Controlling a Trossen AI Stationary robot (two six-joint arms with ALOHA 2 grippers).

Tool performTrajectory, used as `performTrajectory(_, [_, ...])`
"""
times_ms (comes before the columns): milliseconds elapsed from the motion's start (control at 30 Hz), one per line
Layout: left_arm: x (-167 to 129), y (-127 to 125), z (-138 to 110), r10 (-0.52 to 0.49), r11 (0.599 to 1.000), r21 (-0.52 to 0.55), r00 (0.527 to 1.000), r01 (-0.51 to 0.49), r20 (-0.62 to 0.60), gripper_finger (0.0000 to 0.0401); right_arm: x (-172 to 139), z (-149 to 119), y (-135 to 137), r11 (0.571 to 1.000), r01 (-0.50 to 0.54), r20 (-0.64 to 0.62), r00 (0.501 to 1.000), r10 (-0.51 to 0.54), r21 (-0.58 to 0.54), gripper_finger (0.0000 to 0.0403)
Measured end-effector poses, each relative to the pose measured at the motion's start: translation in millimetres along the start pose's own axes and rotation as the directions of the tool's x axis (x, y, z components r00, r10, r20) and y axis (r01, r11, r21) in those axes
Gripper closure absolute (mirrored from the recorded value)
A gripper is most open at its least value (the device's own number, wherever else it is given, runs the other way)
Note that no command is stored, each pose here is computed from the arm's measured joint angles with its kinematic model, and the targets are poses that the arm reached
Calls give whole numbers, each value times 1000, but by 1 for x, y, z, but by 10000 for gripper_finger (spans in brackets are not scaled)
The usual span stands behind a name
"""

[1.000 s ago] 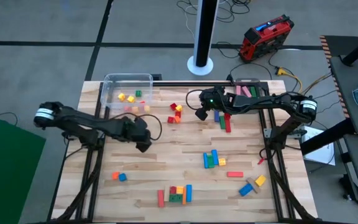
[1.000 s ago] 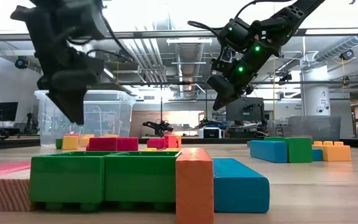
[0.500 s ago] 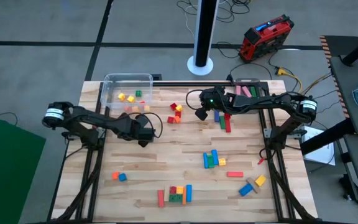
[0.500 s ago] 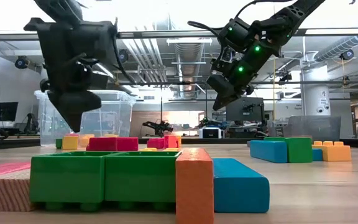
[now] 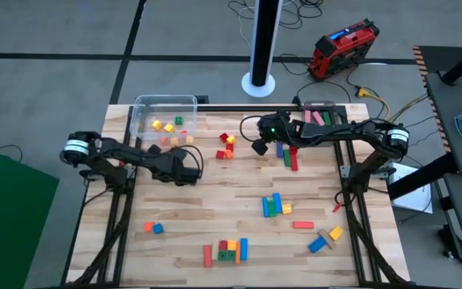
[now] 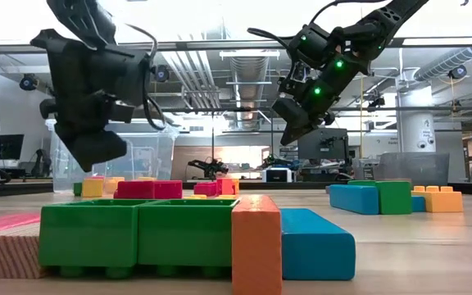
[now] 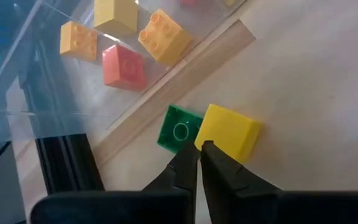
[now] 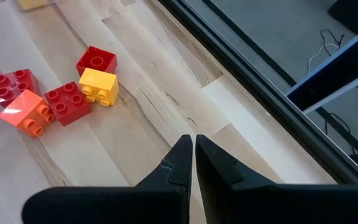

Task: Sort blocks by size
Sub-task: Put the yellow square wooden block into the transparent bin

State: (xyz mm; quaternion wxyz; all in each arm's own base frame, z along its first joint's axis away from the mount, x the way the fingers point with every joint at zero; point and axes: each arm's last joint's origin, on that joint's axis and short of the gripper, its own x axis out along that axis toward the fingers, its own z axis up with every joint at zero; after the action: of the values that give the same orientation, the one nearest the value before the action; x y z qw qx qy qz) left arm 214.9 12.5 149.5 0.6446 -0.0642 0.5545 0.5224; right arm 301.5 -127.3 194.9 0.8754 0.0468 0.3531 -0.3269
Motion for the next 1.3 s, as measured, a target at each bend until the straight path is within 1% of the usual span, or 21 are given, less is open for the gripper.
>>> performTrajectory(300, [15,-10,-2,86,994,63,996,-87,7,401,0,0,0,1000,-1,0,1000,1,11,390])
performTrajectory(533, [20,-14,-2,103,992,75,995,-103,13,401,0,0,0,1000,-1,0,1000,1,13,390])
performTrajectory(633, [18,-15,-1,80,995,65,997,-81,11,401,0,0,0,1000,0,0,1000,0,13,390])
performTrajectory(833, [6,-19,4,1,997,71,1000,0,-16,401,0,0,0,1000,0,0,1000,0,16,390])
performTrajectory(1067, [-7,-23,14,-72,992,102,996,78,-57,400,0,0,0,1000,0,0,1000,0,14,390])
performTrajectory(1167, [-12,-23,19,-87,989,112,995,93,-52,385,0,0,0,1000,0,0,1000,0,13,390])
performTrajectory(1300, [-21,-16,22,-100,988,116,994,105,-43,343,0,0,0,1000,0,0,1000,0,13,390])
